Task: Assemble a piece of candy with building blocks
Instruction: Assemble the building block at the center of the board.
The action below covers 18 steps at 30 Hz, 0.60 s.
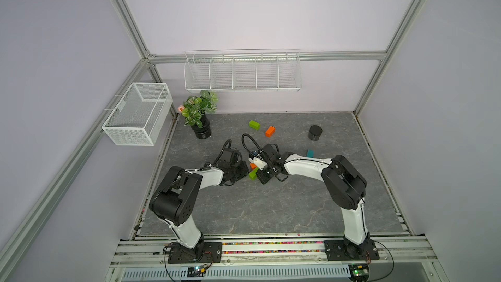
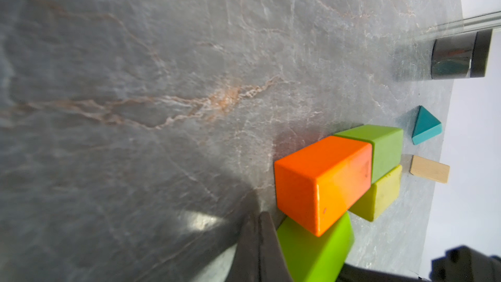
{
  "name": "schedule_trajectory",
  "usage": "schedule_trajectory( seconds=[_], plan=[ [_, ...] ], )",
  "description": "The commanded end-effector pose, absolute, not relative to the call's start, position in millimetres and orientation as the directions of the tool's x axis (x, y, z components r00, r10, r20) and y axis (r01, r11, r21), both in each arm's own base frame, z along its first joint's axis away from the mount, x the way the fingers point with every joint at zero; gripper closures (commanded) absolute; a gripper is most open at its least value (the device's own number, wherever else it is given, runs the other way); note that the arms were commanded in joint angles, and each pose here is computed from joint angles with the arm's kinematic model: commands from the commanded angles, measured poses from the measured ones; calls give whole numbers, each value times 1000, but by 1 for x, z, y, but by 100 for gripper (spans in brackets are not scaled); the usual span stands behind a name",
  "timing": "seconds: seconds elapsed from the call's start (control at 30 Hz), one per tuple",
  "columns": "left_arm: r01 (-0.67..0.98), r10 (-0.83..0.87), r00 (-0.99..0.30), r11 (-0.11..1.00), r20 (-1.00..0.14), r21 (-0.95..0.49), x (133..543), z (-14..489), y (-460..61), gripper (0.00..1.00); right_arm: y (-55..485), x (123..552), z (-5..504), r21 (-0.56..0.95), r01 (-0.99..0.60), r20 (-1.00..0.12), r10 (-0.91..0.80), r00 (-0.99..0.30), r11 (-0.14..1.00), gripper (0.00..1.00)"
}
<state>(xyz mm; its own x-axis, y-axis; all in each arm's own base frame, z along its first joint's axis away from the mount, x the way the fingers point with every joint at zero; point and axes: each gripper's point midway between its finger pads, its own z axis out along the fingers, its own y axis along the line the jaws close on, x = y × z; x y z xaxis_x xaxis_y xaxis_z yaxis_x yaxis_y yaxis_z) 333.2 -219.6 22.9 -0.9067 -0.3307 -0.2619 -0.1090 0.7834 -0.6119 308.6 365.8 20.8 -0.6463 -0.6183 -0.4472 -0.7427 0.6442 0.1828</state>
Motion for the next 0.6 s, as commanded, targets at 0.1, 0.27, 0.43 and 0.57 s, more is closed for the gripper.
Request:
schedule_trajectory(
  seconds=[0.1,0.27,0.43,0.57],
  plan=[
    [-184,-327,-930,812,-171,-554,311,-9,-212,100,357,314,15,163,-732,-428,-622,-656,661,92],
    [-209,-332,-922,859,-197,-467,309,-8,-194,100,358,311,20,176,-733,-435,-616,-656,657,93],
    [-291,-401,-874,884,-274,-366,307,14,-147,100,357,309,27,174,-737,-450,-613,-650,653,92],
    [-326,-437,-858,869,-269,-373,299,31,-134,100,356,309,28,174,-738,-452,-612,-648,652,92]
  ],
)
